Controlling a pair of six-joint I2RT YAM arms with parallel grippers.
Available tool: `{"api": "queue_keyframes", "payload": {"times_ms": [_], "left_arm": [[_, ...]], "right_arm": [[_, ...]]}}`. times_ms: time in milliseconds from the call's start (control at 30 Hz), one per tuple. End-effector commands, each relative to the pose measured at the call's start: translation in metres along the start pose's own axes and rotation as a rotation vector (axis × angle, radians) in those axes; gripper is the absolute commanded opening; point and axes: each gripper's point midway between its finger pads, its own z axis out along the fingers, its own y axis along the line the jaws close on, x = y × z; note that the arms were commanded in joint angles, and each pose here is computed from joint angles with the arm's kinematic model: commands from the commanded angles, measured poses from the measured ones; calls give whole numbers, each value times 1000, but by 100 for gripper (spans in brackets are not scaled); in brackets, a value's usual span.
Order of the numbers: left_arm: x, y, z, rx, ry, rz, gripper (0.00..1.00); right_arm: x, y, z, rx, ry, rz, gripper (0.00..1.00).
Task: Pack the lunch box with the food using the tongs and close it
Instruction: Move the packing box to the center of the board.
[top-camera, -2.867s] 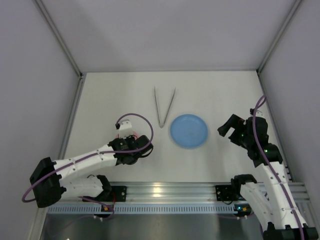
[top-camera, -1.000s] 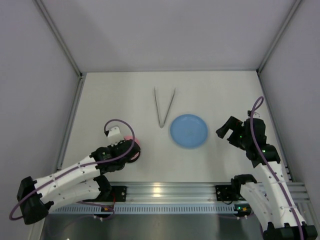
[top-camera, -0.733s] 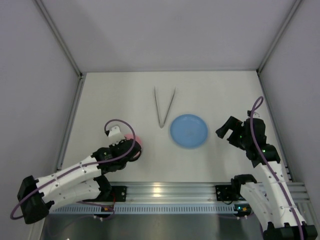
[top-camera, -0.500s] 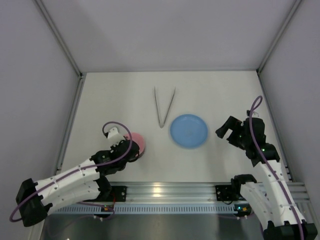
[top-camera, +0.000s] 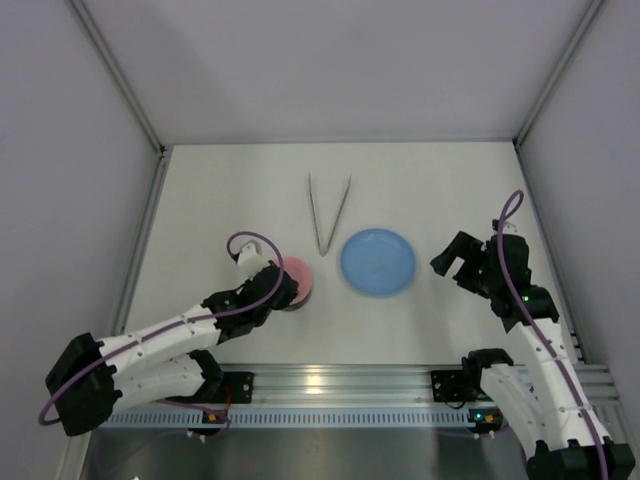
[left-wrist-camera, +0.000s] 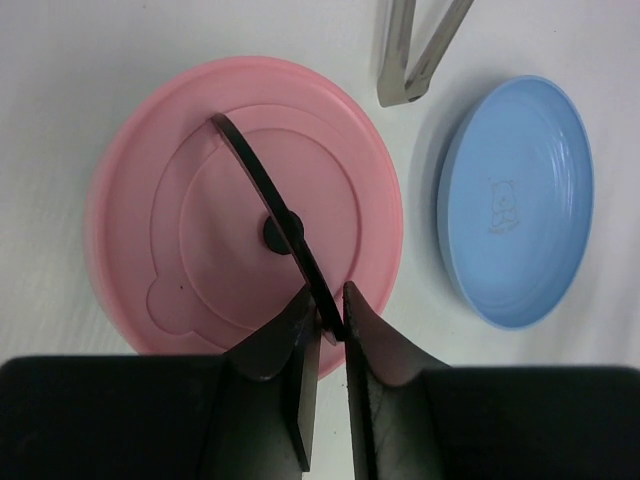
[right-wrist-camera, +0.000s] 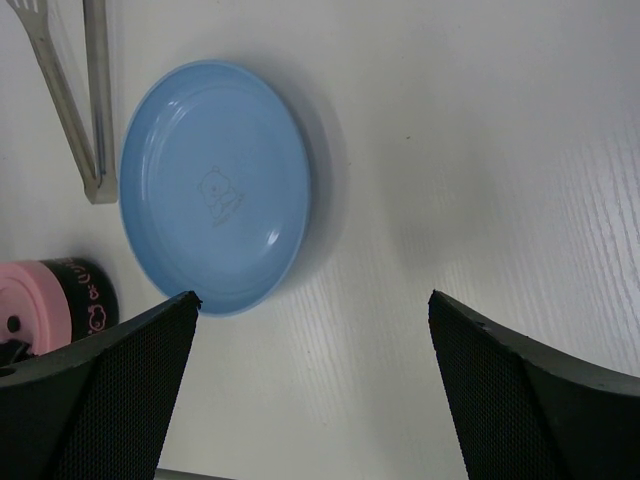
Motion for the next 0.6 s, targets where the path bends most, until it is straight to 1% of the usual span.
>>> {"api": "queue_keyframes", "payload": {"times_ms": [0, 133, 167, 233, 267, 400, 567], "left_arm": [[58, 75, 0, -211, 247, 195, 22], [52, 73, 2, -232, 229, 225, 27], [50, 73, 1, -238, 224, 234, 32], [43, 74, 0, -256, 202, 255, 34], [40, 75, -1, -267, 195, 264, 39], [27, 76, -5, -296, 154, 301, 48], [10, 73, -11, -327, 115, 356, 53]], "right_arm": [[-10, 1, 3, -9, -39, -13, 96], [-9, 1, 3, -11, -37, -15, 96], [-9, 1, 3, -11, -37, -15, 96], [-9, 1, 3, -12, -35, -16, 96], [-8, 1, 3, -14, -36, -17, 96], [-8, 1, 4, -17, -34, -15, 96], [-7, 2, 5, -21, -33, -14, 96]]}}
